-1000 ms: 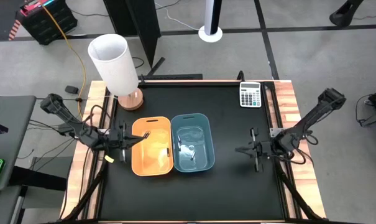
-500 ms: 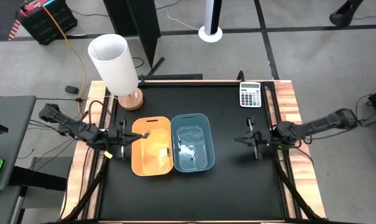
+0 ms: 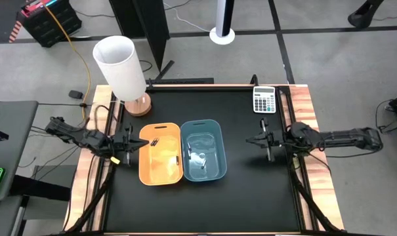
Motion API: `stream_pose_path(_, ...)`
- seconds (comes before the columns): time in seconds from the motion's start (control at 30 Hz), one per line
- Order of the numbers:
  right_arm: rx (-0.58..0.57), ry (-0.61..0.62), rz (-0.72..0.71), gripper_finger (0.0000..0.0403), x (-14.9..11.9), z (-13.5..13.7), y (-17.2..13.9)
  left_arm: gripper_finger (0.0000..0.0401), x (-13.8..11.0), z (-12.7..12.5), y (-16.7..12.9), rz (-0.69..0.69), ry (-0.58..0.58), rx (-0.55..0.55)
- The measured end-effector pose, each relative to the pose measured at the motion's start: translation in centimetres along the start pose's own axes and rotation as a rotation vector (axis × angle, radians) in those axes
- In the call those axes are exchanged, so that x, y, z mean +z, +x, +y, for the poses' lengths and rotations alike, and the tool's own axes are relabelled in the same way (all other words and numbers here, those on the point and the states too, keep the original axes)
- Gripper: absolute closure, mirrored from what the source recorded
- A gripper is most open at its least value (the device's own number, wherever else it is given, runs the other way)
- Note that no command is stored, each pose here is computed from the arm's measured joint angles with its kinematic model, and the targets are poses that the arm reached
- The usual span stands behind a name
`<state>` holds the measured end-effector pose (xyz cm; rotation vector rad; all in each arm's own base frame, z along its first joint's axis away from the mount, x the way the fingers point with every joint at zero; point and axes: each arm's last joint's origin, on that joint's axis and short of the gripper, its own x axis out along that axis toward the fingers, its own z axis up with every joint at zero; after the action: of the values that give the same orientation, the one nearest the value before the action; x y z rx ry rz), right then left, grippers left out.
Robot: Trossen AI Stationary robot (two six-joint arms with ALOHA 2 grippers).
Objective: Sort batteries
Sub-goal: Return to Home Position
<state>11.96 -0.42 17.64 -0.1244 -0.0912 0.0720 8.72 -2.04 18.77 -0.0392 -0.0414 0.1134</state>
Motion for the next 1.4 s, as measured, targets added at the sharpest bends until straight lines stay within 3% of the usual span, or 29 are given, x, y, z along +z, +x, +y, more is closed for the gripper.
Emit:
stream_pose_path(0.47,0.053,0.002,0.042,0.0403,-0.5,0.0,-0.1,0.0401,-1.3,0.0,0.7,-0.037,-0.011,-0.166)
stream_pose_path(0.6,0.055,0.002,0.049,0.0403,-0.5,0.1,-0.1,0.0401,-1.5,0.4,0.8,-0.017,-0.029,-0.132)
stream_pose_path(0.9,0.052,0.218,0.155,0.0374,-1.5,0.2,-0.2,0.0401,-1.6,0.6,0.9,-0.021,0.019,-0.100)
stream_pose_path(1.4,0.046,0.256,0.350,0.0369,-3.4,0.5,-0.6,0.0401,-1.6,0.7,0.9,-0.020,0.010,-0.097)
